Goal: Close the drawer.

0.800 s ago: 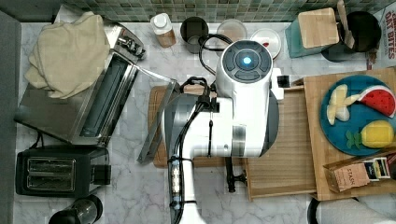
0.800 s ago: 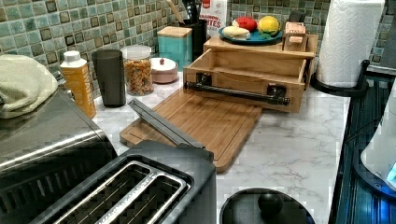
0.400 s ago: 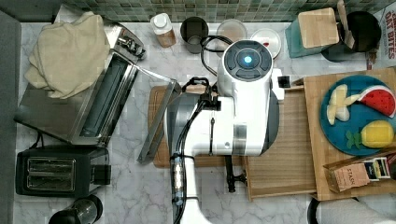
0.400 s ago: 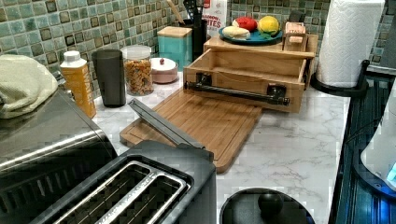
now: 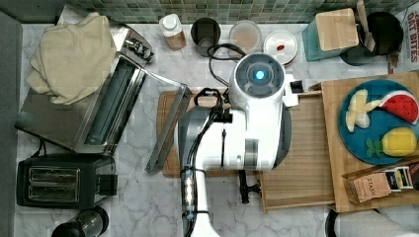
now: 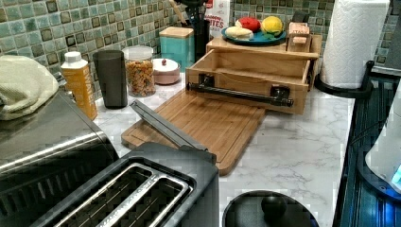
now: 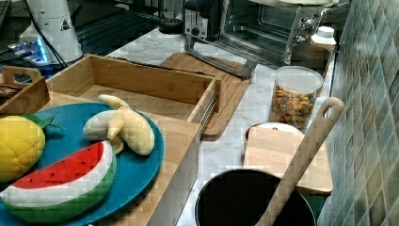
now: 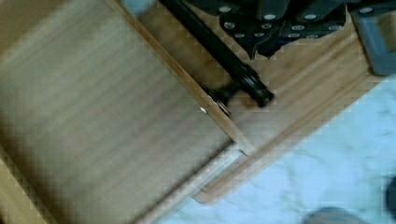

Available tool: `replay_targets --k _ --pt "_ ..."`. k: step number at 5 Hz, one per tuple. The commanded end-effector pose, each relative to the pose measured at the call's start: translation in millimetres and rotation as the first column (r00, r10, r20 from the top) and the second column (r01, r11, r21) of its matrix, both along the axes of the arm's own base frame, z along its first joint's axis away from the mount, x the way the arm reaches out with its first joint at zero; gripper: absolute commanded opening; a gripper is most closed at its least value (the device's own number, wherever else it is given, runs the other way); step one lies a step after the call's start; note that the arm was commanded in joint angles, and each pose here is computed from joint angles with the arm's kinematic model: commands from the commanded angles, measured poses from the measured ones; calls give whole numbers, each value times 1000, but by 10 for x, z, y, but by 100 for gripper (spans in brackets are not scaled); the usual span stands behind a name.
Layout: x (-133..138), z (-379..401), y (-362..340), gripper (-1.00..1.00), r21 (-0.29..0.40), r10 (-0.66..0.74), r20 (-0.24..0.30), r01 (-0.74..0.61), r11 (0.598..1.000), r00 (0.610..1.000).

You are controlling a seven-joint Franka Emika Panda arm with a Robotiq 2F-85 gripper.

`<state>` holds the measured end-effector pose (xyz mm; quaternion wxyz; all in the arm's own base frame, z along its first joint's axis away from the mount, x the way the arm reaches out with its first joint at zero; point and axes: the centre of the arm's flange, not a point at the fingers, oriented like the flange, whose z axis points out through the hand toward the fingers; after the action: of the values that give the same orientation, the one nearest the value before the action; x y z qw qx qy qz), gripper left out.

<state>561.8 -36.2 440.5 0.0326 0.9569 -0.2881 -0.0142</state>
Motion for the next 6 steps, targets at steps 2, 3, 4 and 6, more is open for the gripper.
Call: replay_targets --k 2,3,4,6 --pt "-556 -433 1054 -100 83 337 11 -337 938 941" --pt "-711 -661 1160 -100 76 388 21 -388 918 921" --pt "-781 -923 1173 -100 38 471 -15 -470 882 882" --pt "-964 -1446 817 -100 -14 614 -32 -615 789 789"
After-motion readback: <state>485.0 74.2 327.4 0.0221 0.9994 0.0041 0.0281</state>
